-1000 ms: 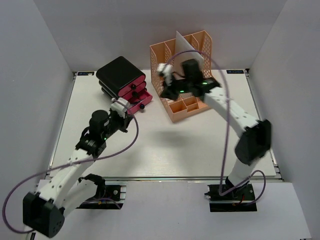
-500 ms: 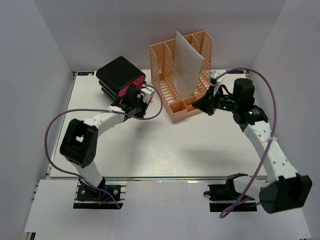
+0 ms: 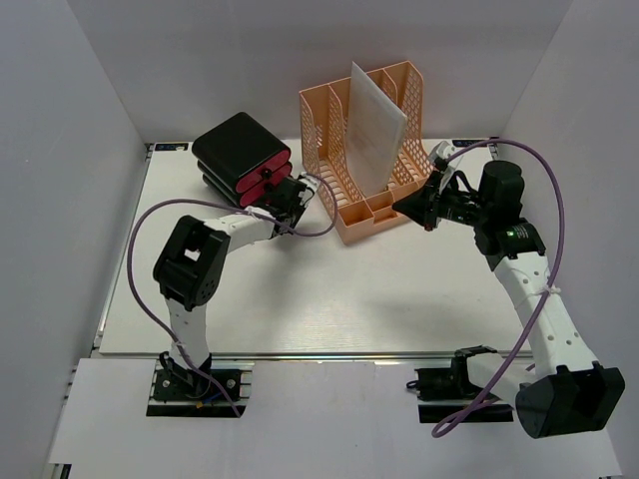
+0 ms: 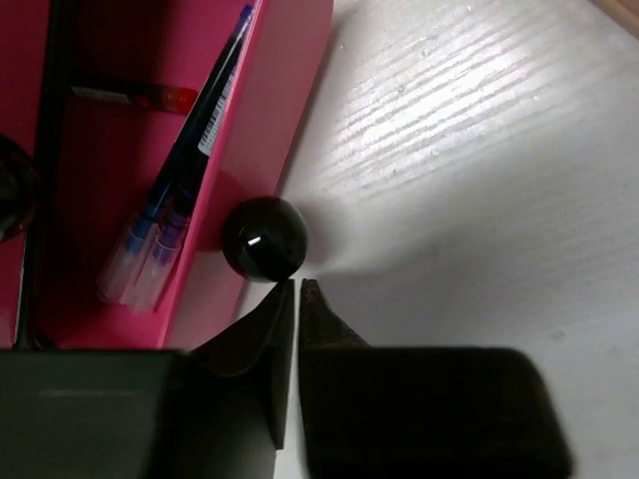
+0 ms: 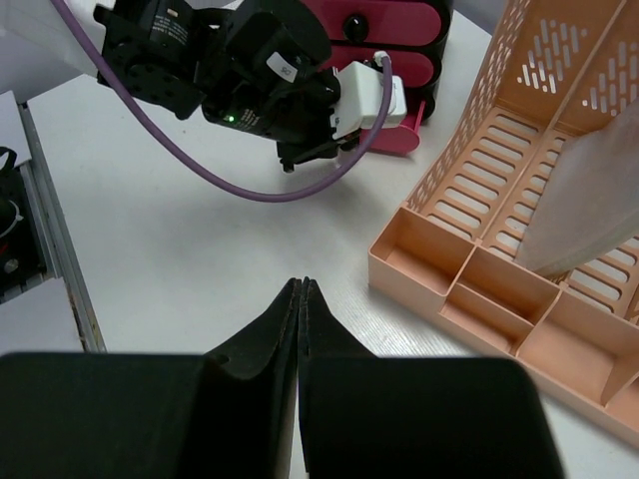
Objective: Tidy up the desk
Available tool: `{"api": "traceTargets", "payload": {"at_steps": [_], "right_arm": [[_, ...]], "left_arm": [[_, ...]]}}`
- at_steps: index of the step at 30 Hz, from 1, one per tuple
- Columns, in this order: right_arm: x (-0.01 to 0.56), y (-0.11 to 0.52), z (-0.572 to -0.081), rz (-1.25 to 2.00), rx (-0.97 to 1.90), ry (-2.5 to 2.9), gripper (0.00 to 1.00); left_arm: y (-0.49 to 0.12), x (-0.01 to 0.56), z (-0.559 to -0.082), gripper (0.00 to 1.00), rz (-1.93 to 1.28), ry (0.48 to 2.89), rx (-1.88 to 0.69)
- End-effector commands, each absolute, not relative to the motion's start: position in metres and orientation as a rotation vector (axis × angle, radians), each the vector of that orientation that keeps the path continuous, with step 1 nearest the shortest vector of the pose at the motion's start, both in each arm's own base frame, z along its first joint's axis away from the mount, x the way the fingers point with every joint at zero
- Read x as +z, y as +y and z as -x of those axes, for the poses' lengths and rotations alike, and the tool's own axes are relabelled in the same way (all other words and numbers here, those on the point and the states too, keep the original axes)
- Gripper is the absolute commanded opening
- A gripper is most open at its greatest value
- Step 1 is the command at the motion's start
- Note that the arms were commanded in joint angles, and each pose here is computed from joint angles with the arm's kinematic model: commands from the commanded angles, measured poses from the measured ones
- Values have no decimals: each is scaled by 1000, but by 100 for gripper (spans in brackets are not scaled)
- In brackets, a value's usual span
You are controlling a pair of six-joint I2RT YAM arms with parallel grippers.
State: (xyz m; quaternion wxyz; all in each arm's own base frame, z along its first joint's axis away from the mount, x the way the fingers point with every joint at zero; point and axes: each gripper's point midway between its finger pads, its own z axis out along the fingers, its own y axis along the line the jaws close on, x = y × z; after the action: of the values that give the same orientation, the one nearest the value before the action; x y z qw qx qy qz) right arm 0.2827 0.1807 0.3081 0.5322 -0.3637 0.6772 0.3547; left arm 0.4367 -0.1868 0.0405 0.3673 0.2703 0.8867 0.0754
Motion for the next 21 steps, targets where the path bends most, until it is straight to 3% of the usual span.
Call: {"api": "traceTargets", "payload": {"at_steps": [1, 10, 14, 21], "right_arm": [[311, 181, -285, 882, 848, 1580, 0], [305, 178, -289, 872, 860, 1594, 0], [303, 179, -289, 872, 880, 1600, 0], [304, 174, -291, 858, 876, 1602, 0]], "left_arm": [[-182, 63, -458, 21, -664, 2193, 311], [-147, 66, -466, 38, -607, 2106, 571], [-142, 68, -467, 51, -592, 2072, 607], [-132, 62, -474, 56, -606, 2081, 652]]}}
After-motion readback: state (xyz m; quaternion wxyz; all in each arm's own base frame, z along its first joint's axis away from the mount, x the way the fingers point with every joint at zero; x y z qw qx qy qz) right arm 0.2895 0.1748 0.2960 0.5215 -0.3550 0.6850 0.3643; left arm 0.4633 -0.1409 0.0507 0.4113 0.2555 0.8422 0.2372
